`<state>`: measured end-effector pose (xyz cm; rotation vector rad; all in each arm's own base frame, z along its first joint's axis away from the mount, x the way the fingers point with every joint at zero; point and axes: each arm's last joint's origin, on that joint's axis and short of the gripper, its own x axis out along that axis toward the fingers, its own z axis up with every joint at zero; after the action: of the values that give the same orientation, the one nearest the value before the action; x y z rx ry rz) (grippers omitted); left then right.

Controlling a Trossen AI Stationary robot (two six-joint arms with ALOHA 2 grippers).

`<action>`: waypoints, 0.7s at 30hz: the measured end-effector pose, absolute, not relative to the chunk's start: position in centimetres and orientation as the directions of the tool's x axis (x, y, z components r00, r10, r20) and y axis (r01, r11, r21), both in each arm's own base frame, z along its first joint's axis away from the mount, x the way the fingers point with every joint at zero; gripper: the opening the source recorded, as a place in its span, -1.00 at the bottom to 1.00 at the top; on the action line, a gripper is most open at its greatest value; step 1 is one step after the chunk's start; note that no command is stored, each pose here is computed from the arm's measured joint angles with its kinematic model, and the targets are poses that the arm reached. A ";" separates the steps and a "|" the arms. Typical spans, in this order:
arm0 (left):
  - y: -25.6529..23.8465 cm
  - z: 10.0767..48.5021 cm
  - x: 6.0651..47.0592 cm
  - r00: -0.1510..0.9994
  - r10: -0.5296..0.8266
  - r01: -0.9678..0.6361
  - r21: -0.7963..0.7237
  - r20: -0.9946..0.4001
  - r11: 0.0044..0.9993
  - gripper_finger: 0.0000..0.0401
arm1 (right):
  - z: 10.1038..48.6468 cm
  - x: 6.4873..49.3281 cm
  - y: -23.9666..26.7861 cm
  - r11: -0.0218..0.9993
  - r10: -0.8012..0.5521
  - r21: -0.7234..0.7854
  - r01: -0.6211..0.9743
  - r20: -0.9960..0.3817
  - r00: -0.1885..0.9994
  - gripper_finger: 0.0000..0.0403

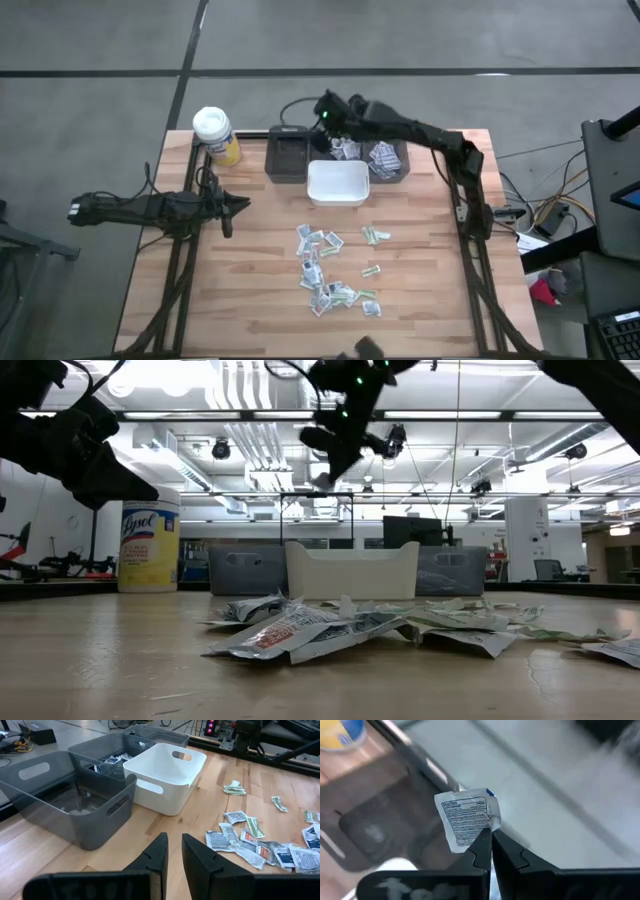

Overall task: Pick & Place First Aid Supplies
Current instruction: Put the alcohol pad into the middle black bin

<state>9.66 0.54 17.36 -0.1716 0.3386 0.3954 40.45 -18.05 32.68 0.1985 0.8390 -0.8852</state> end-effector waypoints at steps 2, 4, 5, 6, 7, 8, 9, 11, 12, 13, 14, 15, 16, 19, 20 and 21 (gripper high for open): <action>0.5 17.4 9.7 0.868 0.348 -0.404 -0.098 -0.355 0.909 -0.74 | 32.2 39.5 -19.8 0.616 -0.543 -0.099 0.782 -0.772 0.330 -0.96; 0.5 17.4 9.7 0.868 0.348 -0.404 -0.098 -0.355 0.909 -0.74 | 31.2 38.8 -21.4 0.599 -0.473 -0.036 0.800 -0.822 0.317 -0.96; 0.5 17.4 9.7 0.868 0.348 -0.404 -0.098 -0.355 0.909 -0.74 | 30.6 38.6 -22.1 0.596 -0.435 -0.006 0.803 -0.843 0.316 -0.96; 0.5 17.4 9.7 0.868 0.348 -0.404 -0.098 -0.355 0.909 -0.74 | 30.0 38.3 -22.6 0.593 -0.399 0.016 0.805 -0.862 0.311 -0.96; 0.5 17.4 9.7 0.868 0.348 -0.405 -0.097 -0.355 0.909 -0.74 | 29.1 38.2 -23.1 0.590 -0.366 0.033 0.807 -0.880 0.304 -0.96; 0.5 17.4 9.7 0.868 0.348 -0.405 -0.098 -0.354 0.909 -0.74 | 28.5 38.2 -23.5 0.589 -0.340 0.047 0.807 -0.891 0.300 -0.96; 0.5 17.4 9.7 0.868 0.348 -0.404 -0.098 -0.355 0.909 -0.74 | 27.9 38.3 -23.8 0.585 -0.323 0.053 0.809 -0.900 0.293 -0.96; 0.5 17.4 9.7 0.868 0.348 -0.405 -0.098 -0.355 0.909 -0.74 | 26.6 38.4 -24.2 0.582 -0.293 0.047 0.812 -0.919 0.263 -0.96; 0.5 17.4 9.7 0.868 0.349 -0.405 -0.097 -0.354 0.909 -0.74 | 25.8 38.5 -24.4 0.584 -0.282 0.035 0.811 -0.928 0.243 -0.96; 0.5 17.4 9.7 0.867 0.351 -0.407 -0.096 -0.355 0.908 -0.74 | 25.1 38.6 -24.6 0.591 -0.272 0.023 0.806 -0.935 0.227 -0.96; 0.5 17.4 9.7 0.867 0.351 -0.407 -0.096 -0.354 0.908 -0.74 | 24.4 38.7 -24.8 0.598 -0.264 0.012 0.801 -0.941 0.211 -0.96; 0.5 17.4 9.7 0.867 0.351 -0.407 -0.096 -0.354 0.908 -0.74 | 23.7 38.8 -24.8 0.605 -0.251 0.000 0.796 -0.949 0.190 -0.96; 0.5 17.4 9.7 0.867 0.351 -0.407 -0.096 -0.355 0.908 -0.74 | 23.1 38.9 -24.9 0.609 -0.241 -0.010 0.793 -0.955 0.173 -0.96; 0.5 17.4 9.7 0.866 0.351 -0.408 -0.096 -0.355 0.908 -0.74 | 21.6 39.1 -25.2 0.615 -0.220 -0.026 0.788 -0.965 0.141 -0.96; 0.5 17.4 9.7 0.867 0.351 -0.408 -0.096 -0.354 0.908 -0.74 | 21.2 39.2 -25.2 0.620 -0.213 -0.032 0.784 -0.969 0.129 -0.96; 0.5 17.4 9.7 0.867 0.351 -0.408 -0.096 -0.354 0.908 -0.74 | 20.7 39.3 -25.3 0.625 -0.206 -0.038 0.779 -0.971 0.118 -0.96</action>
<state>9.65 0.55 17.36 -0.1704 0.3379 0.3993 39.29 -25.25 20.68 0.5653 1.2546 -0.7795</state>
